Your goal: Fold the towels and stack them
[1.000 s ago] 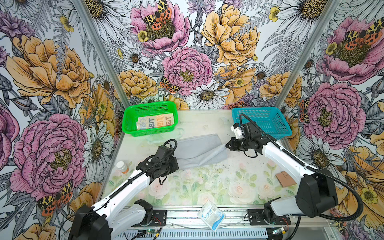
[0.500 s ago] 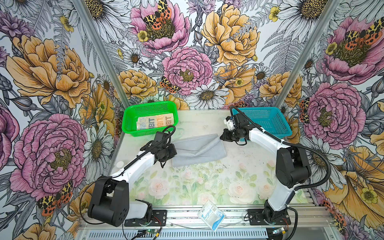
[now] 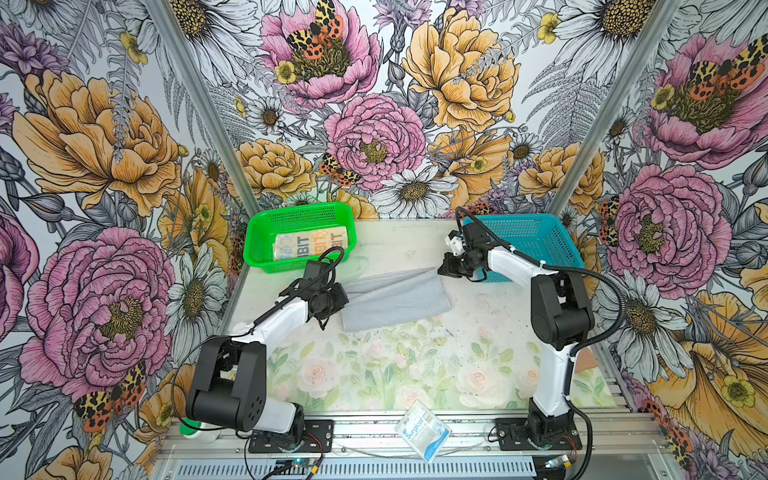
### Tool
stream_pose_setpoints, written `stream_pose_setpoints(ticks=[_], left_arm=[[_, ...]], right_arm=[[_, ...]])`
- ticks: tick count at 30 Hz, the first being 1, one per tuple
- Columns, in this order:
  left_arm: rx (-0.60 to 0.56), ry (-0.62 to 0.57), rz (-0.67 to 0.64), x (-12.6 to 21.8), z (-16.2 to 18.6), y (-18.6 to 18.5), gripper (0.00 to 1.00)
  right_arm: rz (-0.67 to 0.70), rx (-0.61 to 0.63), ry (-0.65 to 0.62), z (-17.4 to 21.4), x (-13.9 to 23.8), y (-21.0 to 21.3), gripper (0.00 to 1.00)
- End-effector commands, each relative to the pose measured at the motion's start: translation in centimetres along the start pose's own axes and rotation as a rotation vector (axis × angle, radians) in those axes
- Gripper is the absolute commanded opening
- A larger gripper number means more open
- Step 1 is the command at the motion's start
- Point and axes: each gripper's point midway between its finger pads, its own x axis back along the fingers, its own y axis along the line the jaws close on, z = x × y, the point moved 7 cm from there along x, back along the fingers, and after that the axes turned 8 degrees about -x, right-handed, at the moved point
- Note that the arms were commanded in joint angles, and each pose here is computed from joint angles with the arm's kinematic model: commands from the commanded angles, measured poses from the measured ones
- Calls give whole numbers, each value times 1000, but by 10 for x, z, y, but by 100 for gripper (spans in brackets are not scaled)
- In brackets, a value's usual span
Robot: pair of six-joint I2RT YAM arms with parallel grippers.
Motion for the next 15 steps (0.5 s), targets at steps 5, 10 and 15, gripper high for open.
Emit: stream_pose_setpoints(ticks=[5, 10, 15], left_arm=[[27, -67, 55, -20, -34, 3, 8], [-9, -126, 114, -13, -62, -15, 25], [-84, -243, 103, 18, -71, -26, 50]], right_arm=[[5, 40, -35, -16, -4, 0, 0], [10, 74, -66, -23, 3, 4, 10], [8, 147, -115, -18, 28, 21, 42]])
